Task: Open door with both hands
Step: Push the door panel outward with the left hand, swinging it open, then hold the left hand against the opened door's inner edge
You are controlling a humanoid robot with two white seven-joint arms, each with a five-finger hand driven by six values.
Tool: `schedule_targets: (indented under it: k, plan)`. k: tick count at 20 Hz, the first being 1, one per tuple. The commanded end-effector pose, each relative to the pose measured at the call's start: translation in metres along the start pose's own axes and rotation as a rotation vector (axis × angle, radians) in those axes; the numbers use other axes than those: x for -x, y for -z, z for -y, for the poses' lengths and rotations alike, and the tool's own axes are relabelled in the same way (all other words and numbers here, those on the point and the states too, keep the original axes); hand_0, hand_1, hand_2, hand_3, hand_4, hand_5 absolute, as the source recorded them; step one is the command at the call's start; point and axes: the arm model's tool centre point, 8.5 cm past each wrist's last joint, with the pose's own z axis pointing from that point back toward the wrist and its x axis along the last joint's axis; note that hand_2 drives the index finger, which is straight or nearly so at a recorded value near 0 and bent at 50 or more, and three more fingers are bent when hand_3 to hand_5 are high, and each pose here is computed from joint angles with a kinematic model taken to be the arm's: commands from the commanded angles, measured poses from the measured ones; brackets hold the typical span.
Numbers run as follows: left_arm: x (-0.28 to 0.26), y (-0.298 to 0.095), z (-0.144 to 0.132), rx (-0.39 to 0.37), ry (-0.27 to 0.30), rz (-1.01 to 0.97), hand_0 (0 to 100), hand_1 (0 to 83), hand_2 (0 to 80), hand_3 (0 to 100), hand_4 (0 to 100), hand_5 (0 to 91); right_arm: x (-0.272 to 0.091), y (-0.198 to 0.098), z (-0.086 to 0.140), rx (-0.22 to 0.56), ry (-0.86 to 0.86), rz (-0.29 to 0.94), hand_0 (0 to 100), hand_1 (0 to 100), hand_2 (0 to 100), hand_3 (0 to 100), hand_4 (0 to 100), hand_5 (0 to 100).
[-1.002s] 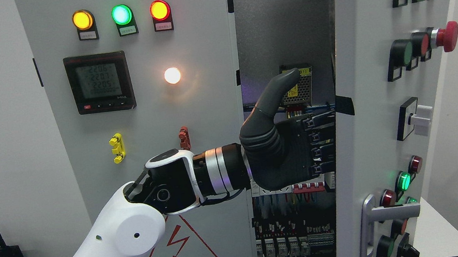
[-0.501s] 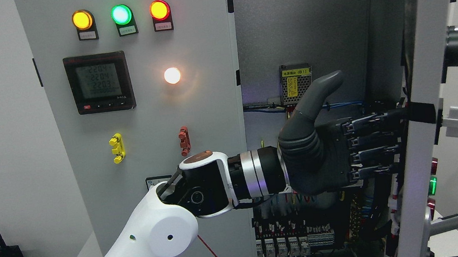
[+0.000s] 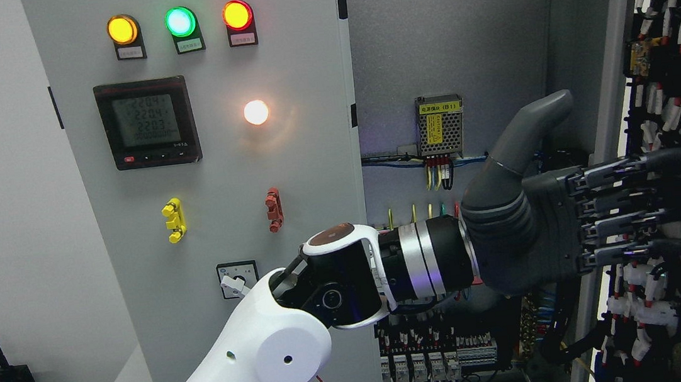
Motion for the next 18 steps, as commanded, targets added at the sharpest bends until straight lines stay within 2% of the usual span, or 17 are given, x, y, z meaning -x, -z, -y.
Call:
schedule_targets:
  k: [1,4,12,18]
  plan:
    - [0.018,0.023,0.016,0.056,0.018,-0.024,0,0.0,0.0,0,4,0.0,0.0,0.0,0.0,0.0,0.0,0.001,0,0,0,0,0,0]
    - [0.027,0.03,0.018,0.064,0.037,-0.028,0,0.0,0.0,0,4,0.0,0.0,0.0,0.0,0.0,0.0,0.001,0,0,0,0,0,0]
    - [0.048,0.038,0.018,0.067,0.037,-0.056,0,0.0,0.0,0,4,0.0,0.0,0.0,0.0,0.0,0.0,-0.001,0,0,0,0,0,0]
    - [0.065,0.047,0.015,0.029,0.045,-0.054,0,0.0,0.0,0,4,0.0,0.0,0.0,0.0,0.0,0.0,0.001,0,0,0,0,0,0]
